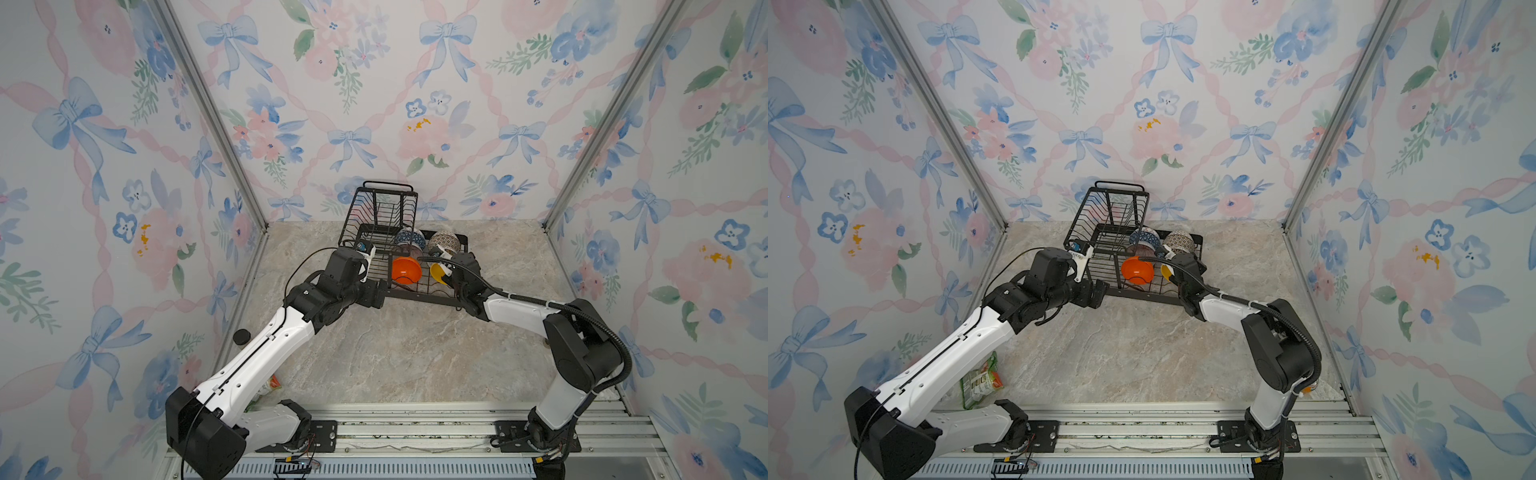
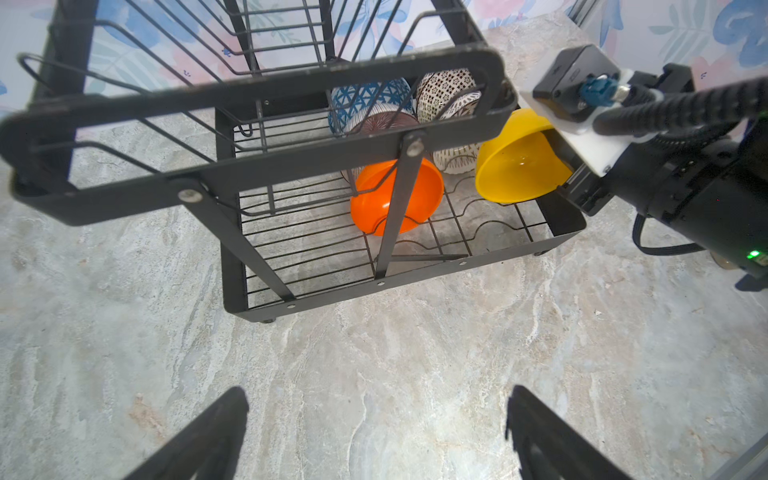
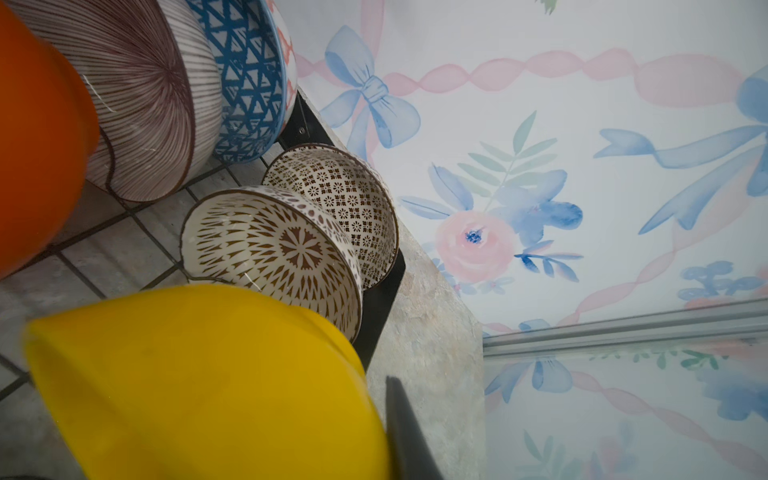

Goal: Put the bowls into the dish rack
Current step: 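Lower the yellow bowl into the rack with right gripper while left draws back, then push the yellow bowl upright into the rack slot with the right gripper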

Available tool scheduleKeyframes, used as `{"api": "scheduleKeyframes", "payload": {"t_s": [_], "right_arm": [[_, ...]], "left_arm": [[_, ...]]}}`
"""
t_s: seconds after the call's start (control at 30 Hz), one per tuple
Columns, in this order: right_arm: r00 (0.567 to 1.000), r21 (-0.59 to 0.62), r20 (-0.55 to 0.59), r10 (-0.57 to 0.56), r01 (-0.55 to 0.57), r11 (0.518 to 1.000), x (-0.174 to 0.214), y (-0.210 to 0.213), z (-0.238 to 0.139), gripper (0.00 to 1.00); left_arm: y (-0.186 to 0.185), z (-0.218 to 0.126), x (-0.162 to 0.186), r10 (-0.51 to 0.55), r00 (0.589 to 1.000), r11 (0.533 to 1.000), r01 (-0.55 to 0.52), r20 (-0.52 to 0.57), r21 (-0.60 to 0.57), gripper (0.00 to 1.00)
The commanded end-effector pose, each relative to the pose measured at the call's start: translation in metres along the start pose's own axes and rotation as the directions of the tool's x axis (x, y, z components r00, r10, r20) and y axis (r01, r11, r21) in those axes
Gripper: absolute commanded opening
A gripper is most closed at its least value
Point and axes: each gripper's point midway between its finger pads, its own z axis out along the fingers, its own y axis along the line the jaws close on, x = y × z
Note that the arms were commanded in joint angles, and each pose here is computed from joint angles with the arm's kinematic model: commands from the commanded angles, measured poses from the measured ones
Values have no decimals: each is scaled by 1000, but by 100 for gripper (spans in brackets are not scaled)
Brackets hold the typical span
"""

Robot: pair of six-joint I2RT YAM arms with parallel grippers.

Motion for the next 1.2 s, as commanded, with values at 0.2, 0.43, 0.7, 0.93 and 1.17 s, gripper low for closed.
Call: {"api": "scheduleKeyframes", "payload": {"t_s": [0.2, 0.43, 0.7, 0.93, 1.17], "right_arm": [[993, 161, 103, -60, 43, 986, -11, -10, 14, 0], [987, 132, 118, -106, 90, 987, -5, 3, 22, 0], [985, 44, 125, -117, 112, 993, 9, 22, 28, 0], [986, -21, 106, -129, 132, 991, 16, 38, 29, 0], [990, -93, 79, -120, 128, 987, 19, 48, 28, 0]], "left_arm": [[6, -3, -2, 31, 999, 1000, -31, -29, -3, 98], [7, -5, -3, 30, 999, 1000, -30, -25, -4, 98], [7, -4, -1, 28, 999, 1000, -29, -29, -1, 98], [6, -5, 0, 25, 999, 1000, -25, -27, 3, 98], [6, -6, 1, 25, 999, 1000, -25, -28, 2, 98]]}}
